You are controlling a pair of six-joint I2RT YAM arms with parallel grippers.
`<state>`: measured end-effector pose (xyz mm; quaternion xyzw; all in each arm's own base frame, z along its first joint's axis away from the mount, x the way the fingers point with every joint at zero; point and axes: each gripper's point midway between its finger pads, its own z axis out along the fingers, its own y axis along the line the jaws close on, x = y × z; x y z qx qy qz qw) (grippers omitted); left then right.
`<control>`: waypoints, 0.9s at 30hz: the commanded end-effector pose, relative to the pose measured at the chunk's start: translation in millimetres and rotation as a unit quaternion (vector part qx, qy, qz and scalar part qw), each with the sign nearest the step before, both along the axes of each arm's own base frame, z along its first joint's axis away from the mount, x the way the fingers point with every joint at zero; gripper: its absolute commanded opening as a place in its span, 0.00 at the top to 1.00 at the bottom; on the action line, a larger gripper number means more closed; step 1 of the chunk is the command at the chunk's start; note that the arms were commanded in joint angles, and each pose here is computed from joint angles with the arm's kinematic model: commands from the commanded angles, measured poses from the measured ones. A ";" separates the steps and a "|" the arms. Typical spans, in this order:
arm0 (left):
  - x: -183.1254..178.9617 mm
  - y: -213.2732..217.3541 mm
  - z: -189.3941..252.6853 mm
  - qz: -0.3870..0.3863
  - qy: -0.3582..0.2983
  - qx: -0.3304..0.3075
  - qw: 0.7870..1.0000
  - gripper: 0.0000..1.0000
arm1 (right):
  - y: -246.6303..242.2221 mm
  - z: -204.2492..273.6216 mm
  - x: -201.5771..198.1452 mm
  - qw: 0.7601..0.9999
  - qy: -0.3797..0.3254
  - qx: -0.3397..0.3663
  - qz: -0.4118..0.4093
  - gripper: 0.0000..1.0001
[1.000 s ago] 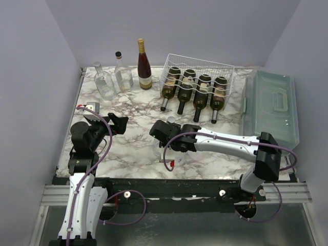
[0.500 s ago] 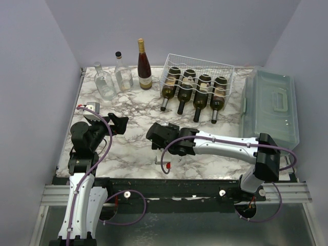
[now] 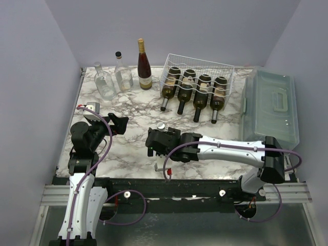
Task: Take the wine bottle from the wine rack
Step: Place the wine bottle at the center of the board.
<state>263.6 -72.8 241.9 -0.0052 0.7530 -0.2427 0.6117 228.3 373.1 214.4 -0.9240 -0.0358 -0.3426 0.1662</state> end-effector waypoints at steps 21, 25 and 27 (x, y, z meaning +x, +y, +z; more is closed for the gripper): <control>-7.9 -25.1 4.1 -0.088 -0.019 0.005 0.996 0.02 | -41.0 51.9 -59.4 0.977 0.125 0.163 -0.063 0.14; -13.1 -33.7 8.4 -0.119 -0.033 0.005 0.992 0.02 | -46.6 54.4 -60.4 0.964 0.147 0.206 -0.084 0.14; -15.1 -37.3 9.8 -0.132 -0.039 0.003 0.990 0.02 | -50.9 52.8 -58.3 0.956 0.164 0.222 -0.097 0.14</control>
